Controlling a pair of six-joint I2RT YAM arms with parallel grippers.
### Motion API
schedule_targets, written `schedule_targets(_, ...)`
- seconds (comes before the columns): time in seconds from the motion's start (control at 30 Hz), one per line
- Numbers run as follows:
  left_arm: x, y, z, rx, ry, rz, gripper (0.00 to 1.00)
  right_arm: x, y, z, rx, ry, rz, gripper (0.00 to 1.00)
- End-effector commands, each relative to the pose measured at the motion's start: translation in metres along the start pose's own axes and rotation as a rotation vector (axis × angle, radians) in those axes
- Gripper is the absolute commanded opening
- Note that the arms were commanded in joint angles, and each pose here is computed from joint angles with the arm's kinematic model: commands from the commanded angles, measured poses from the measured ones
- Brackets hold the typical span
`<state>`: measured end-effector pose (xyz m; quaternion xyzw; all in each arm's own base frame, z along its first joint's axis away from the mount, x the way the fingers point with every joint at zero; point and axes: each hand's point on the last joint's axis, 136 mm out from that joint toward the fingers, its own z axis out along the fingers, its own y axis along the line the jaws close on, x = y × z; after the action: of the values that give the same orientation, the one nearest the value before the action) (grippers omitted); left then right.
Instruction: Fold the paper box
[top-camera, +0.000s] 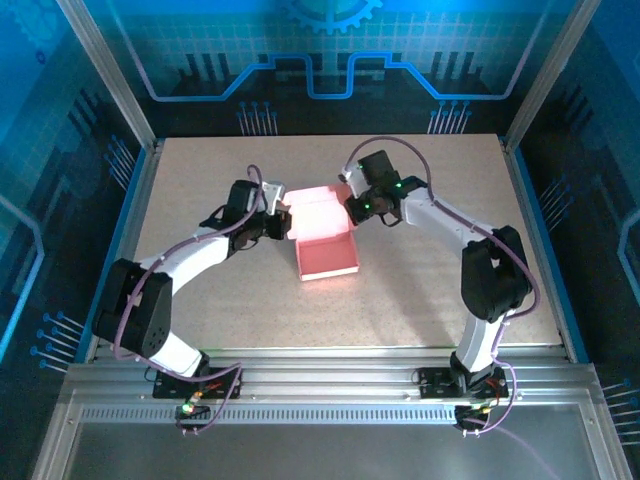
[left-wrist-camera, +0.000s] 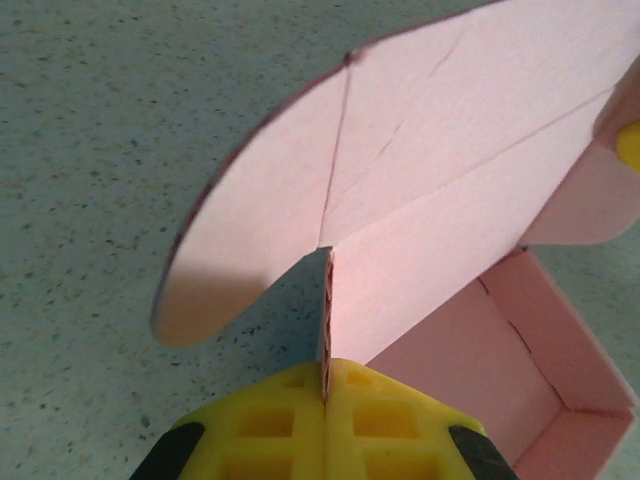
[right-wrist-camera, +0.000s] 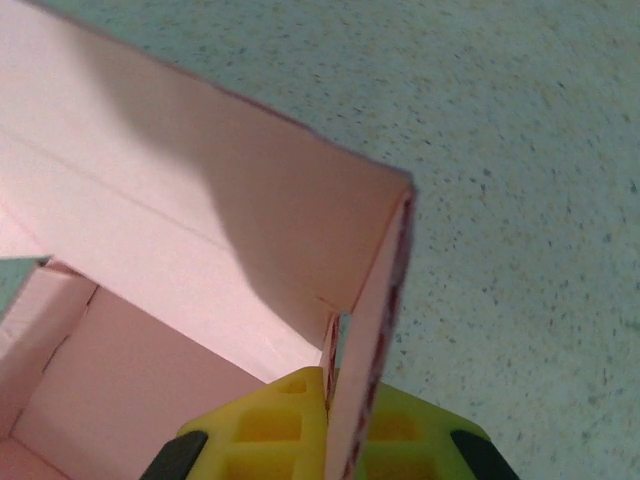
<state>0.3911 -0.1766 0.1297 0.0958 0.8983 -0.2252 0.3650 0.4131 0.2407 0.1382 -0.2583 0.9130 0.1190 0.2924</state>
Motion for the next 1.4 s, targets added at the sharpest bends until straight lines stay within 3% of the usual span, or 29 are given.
schedule_targets(0.0, -0.023, -0.015, -0.008, -0.049, -0.114, 0.005, 0.00, 0.001, 0.021, -0.009, 0.065, 0.013, 0.104, 0.02)
schedule_targets(0.2, -0.024, -0.021, -0.010, -0.113, -0.186, -0.032, 0.00, 0.006, 0.030, -0.018, 0.256, -0.012, 0.194, 0.01)
schedule_targets(0.47, -0.028, -0.048, -0.017, -0.122, -0.355, 0.027, 0.00, 0.001, 0.042, -0.027, 0.407, -0.183, 0.230, 0.00)
schedule_targets(0.83, -0.030, -0.065, -0.008, -0.098, -0.522, 0.096, 0.00, -0.001, 0.050, -0.008, 0.336, -0.358, 0.260, 0.00)
schedule_targets(1.1, -0.018, -0.071, -0.007, -0.106, -0.619, 0.135, 0.00, 0.013, 0.047, -0.004, 0.330, -0.401, 0.336, 0.00)
schedule_targets(1.37, -0.004, -0.083, -0.007, -0.114, -0.641, 0.177, 0.00, 0.018, 0.047, -0.014, 0.352, -0.435, 0.343, 0.00)
